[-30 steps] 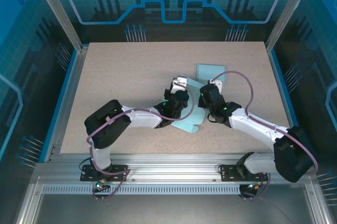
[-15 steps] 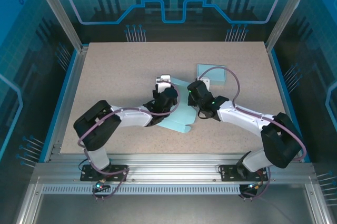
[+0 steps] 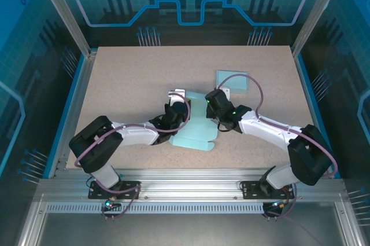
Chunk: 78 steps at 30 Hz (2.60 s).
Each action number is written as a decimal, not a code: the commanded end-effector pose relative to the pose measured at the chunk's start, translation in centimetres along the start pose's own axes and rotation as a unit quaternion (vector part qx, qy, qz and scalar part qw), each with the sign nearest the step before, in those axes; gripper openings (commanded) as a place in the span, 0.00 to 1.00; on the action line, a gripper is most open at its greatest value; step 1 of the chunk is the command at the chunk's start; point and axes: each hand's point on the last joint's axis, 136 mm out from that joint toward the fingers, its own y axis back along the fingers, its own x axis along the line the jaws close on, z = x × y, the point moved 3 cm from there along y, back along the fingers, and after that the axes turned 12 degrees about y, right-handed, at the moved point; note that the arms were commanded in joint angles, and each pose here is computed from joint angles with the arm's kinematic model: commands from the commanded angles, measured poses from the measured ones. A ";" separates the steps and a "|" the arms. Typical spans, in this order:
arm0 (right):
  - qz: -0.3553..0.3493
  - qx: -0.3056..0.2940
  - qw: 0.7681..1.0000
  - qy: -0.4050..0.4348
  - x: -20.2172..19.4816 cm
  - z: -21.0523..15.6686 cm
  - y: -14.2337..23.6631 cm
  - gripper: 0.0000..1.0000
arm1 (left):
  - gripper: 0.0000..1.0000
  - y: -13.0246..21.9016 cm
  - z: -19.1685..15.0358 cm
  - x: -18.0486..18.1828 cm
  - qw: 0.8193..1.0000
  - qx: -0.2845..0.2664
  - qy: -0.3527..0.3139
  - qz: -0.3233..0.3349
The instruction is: Fold the paper box
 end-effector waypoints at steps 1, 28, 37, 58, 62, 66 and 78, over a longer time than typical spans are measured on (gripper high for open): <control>0.014 -0.014 1.000 -0.007 0.6 0.8 1.2 0.00 | 0.41 0.7 -1.1 0.8 1.000 0.028 0.001 0.008; 0.042 0.358 0.899 0.249 1.6 -5.1 -0.7 0.00 | 0.99 10.7 7.7 4.7 0.987 0.020 0.156 -0.030; -0.091 0.386 0.854 0.336 0.2 -3.7 -6.3 0.00 | 0.99 10.4 8.1 5.3 0.985 0.010 0.164 -0.041; -0.143 0.287 0.828 0.460 2.7 -3.1 -15.3 0.01 | 0.99 10.5 9.2 5.4 0.988 -0.019 0.146 -0.044; -0.136 0.282 0.833 0.457 3.3 -2.6 -14.9 0.16 | 0.99 10.7 9.3 5.7 0.989 -0.024 0.143 -0.036; -0.133 0.271 0.842 0.446 3.4 -0.8 -13.0 0.42 | 0.99 10.8 9.4 6.1 0.990 -0.026 0.133 -0.026; -0.096 0.211 0.873 0.429 4.9 4.5 -7.1 0.59 | 0.99 9.6 8.3 7.4 0.991 0.008 0.134 0.002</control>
